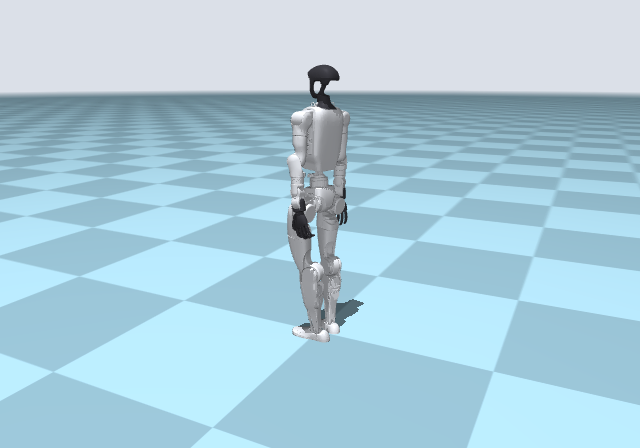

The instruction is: Upper body actions

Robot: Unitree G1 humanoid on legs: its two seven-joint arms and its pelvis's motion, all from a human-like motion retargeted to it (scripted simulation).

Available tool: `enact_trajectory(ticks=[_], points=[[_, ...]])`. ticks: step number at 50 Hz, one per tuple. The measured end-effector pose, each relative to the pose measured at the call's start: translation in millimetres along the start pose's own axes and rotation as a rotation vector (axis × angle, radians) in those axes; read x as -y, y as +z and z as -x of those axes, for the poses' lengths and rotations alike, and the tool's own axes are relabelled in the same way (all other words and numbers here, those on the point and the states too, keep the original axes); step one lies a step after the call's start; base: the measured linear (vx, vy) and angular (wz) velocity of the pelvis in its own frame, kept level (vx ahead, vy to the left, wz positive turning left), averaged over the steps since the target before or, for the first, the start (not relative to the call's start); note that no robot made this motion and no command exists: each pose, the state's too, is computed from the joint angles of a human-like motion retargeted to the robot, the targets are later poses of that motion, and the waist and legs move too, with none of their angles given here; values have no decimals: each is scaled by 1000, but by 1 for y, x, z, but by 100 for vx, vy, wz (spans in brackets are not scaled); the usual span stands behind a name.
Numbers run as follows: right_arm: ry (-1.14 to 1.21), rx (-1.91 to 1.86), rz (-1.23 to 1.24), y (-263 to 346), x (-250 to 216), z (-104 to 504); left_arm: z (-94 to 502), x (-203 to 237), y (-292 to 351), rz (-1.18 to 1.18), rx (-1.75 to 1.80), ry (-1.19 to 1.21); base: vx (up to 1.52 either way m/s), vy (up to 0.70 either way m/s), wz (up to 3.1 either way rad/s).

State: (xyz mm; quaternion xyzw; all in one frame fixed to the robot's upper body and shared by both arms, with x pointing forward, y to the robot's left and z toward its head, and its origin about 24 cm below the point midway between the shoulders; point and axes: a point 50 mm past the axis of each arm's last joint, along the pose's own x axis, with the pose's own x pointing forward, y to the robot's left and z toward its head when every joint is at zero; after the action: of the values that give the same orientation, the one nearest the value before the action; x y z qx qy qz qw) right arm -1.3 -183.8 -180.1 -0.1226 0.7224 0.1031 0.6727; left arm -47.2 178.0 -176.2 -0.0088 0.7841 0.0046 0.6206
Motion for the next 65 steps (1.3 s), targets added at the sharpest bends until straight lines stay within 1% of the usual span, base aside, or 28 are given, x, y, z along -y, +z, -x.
enact_trajectory(ticks=[5, 14, 20, 35, 54, 65], points=[[0, -65, 33, -15, -2, 1, 2, 4, 23, -21, 82, -26, 0, 0, 0], [4, -162, -30, -38, -1, 3, 6, 4, 48, -104, 164, -41, 0, 0, 0], [5, -172, -59, -41, 1, 4, 6, 2, 42, -113, 135, -41, 0, 0, 0], [17, -96, -16, -21, -2, 1, 1, -1, 4, -48, -2, 9, 0, 0, 0], [1, -127, -19, -29, 1, 2, 3, 6, 27, -70, 71, -18, 0, 0, 0], [1, -135, -8, -29, 1, 3, 4, 7, 28, -85, 68, -14, 0, 0, 0]])
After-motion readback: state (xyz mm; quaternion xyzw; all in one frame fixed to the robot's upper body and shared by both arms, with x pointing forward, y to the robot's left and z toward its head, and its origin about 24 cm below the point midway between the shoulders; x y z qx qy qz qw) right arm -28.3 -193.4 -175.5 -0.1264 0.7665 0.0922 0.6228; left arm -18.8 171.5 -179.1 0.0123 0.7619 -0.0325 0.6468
